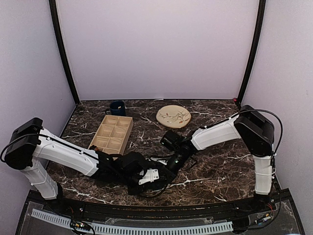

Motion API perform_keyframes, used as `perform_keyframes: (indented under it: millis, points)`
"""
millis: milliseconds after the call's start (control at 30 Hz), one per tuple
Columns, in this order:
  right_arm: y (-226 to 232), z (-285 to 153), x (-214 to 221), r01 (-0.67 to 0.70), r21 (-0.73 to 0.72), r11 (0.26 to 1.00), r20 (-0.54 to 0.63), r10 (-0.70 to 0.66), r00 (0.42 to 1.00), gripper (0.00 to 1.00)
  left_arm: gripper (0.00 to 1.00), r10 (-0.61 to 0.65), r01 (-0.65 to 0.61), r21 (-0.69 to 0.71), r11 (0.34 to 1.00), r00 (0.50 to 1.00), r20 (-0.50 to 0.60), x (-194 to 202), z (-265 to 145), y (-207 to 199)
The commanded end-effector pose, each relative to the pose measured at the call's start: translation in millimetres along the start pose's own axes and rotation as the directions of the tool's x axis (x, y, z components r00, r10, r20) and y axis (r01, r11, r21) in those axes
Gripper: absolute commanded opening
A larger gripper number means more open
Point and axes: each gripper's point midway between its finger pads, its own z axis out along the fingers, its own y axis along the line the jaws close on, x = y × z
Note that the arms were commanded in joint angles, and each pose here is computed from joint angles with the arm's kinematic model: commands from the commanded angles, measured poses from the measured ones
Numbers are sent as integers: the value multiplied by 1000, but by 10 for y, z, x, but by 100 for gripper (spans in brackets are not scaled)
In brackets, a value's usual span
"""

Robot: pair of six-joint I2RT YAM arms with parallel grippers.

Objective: Roll the socks
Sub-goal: Roll the sock at the center of the board.

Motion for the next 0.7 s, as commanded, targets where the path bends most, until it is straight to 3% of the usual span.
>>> perform_keyframes:
  millis: [0,333,667]
  points:
    - [-206,-107,93,-76,62,995,32,74,997,31,0,-35,37,56,998,998,-47,89,11,-22]
    - [-258,-274,127,-133,55,990,124,126,984,32,0,-58,66,137,988,996,-62,13,-34,17]
    - [-292,-464,6,-170,97,981,277,138,951,33,0,-58,102,317,943,988,-145,2,-46,-150]
